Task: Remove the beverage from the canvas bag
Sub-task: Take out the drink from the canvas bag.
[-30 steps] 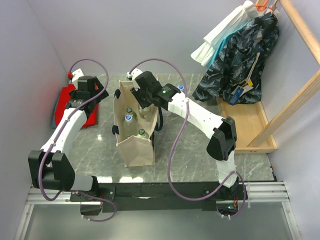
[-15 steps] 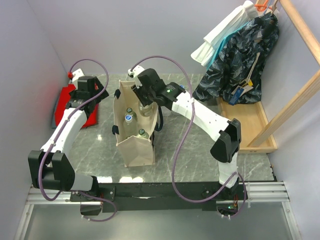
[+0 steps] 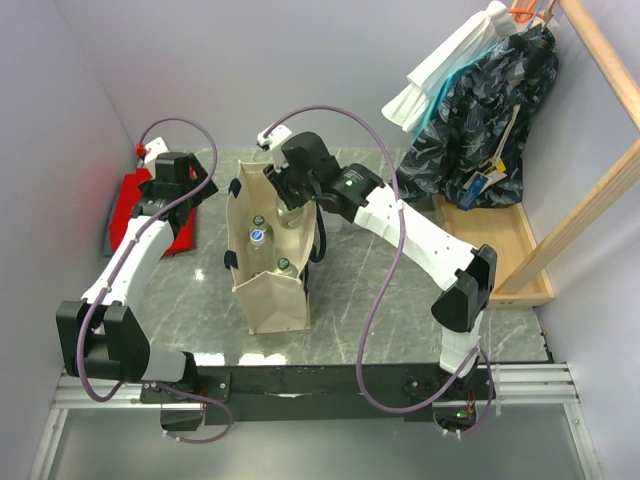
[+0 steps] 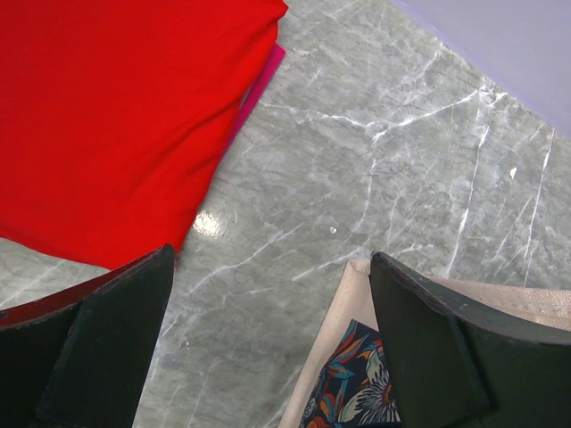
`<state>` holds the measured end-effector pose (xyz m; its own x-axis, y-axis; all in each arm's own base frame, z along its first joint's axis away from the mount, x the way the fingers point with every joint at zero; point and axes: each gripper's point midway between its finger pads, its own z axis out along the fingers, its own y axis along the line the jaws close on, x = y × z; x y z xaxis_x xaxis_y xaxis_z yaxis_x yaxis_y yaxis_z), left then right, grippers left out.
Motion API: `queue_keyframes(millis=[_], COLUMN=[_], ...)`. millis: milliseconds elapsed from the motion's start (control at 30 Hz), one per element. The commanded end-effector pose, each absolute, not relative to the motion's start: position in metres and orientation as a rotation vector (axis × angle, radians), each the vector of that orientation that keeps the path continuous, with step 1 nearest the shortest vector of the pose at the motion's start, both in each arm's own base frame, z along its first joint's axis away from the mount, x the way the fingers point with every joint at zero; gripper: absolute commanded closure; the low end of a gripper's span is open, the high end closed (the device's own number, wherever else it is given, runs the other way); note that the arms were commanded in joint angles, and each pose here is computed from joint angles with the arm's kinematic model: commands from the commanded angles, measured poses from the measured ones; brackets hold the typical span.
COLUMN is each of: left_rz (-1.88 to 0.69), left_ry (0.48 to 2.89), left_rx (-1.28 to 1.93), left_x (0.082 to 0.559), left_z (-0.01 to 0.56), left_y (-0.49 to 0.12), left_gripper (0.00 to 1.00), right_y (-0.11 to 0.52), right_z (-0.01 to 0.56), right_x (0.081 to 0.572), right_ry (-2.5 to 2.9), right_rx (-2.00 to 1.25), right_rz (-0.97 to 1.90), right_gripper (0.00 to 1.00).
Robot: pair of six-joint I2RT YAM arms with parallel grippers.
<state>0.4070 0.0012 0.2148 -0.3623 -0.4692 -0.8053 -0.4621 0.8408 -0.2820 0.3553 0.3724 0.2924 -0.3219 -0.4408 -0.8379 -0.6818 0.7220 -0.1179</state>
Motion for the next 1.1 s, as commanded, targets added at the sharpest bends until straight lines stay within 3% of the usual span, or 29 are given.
queue_keyframes(millis=[0, 1067], left_rz=[-0.05, -0.074], left_ry=[1.935, 1.927], left_rx=[-0.675, -0.68], left_x=[0.411, 0.41], left_z=[0.241, 0.242], left_y=[0.0, -0.002], left_gripper=[0.04, 0.04], right_y=[0.373, 0.342], right_z=[0.408, 0.484], right_x=[0.347, 0.318], right_ry=[1.683, 1.514], right_rx=[-0.742, -0.651], right_rz=[0.428, 0.43], right_gripper=[1.0, 1.0])
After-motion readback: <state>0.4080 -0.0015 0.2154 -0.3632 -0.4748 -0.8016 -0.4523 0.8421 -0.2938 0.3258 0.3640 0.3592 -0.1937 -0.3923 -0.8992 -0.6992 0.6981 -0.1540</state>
